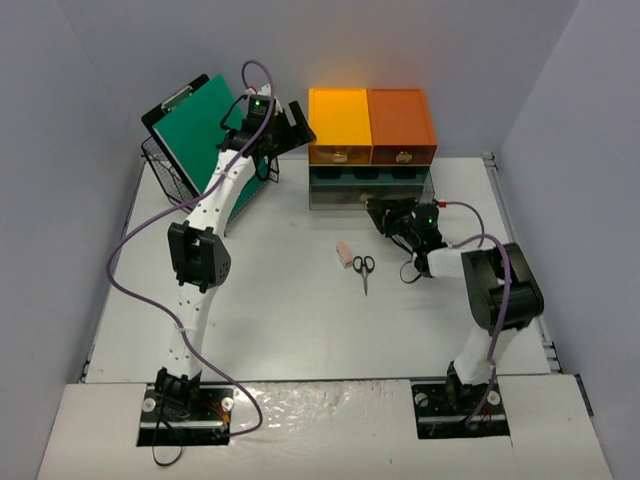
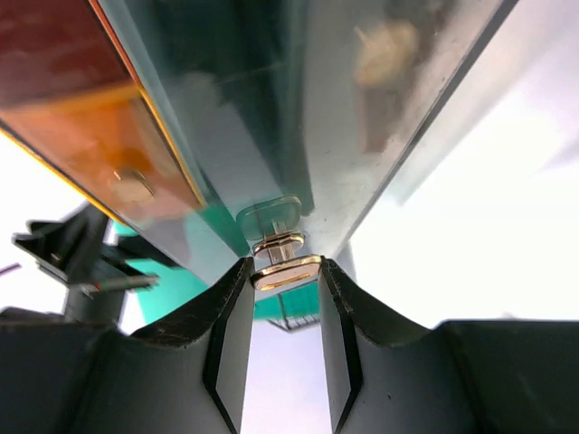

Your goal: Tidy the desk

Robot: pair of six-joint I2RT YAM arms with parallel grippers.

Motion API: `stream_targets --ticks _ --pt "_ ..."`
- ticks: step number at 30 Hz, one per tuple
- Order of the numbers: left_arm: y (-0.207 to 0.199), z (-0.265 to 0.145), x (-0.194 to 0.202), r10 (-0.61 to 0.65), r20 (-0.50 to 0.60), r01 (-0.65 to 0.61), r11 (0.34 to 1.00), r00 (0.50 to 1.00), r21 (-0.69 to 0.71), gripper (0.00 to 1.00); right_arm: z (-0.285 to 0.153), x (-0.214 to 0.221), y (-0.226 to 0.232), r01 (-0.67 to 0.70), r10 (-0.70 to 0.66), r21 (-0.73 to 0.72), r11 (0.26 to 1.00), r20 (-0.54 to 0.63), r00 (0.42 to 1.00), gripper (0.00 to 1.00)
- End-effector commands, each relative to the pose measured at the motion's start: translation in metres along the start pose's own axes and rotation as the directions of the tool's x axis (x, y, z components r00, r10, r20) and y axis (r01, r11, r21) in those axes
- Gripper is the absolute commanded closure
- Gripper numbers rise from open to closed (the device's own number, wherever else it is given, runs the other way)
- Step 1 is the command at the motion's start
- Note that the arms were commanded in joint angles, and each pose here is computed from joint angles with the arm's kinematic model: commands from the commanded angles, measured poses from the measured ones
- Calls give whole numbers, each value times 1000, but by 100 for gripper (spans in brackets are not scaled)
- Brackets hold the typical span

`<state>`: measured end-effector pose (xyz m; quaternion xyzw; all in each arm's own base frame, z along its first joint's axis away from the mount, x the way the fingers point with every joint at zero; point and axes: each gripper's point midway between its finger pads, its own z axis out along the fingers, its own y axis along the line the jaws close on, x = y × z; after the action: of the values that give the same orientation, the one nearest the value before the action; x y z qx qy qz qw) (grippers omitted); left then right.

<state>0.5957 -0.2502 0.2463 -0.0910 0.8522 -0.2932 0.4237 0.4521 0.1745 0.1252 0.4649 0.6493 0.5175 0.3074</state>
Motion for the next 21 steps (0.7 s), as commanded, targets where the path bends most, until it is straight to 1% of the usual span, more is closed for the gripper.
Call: stream_targets --ticks 1,4,7,10,11,12,13,15,16,21 --pt "35 -11 -14 -2 8 2 995 1000 -103 21 -25 12 -21 59 -58 106 993 -14 998 100" --pt "37 -10 -14 -3 7 3 995 1000 -105 21 -26 14 -26 96 -92 138 986 -36 995 100" --pt "37 -12 -15 -3 10 4 995 1000 -104 21 -27 12 -22 159 -157 168 973 -29 987 100" --pt "35 -12 -18 -5 16 6 995 1000 -95 21 -25 12 -13 227 -222 172 959 -45 974 62" --pt "35 -12 -18 -5 17 7 996 1000 -93 21 -24 12 -10 258 -253 172 951 -50 966 51" --pt "35 -11 -18 -5 16 7 996 1000 -90 21 -23 13 -7 293 -288 177 940 -55 956 43" --pt "35 -11 -18 -6 17 8 996 1000 -90 21 -25 13 -4 332 -326 183 925 -61 943 38" --pt "35 -10 -18 -8 17 10 996 1000 -90 21 -29 14 7 399 -397 189 897 -54 916 33" --pt "35 -10 -18 -10 19 12 996 1000 -87 21 -32 15 5 423 -419 208 882 -64 906 32" --pt "35 -8 -17 -12 19 14 996 1000 -87 21 -49 25 16 549 -538 210 809 -112 835 30"
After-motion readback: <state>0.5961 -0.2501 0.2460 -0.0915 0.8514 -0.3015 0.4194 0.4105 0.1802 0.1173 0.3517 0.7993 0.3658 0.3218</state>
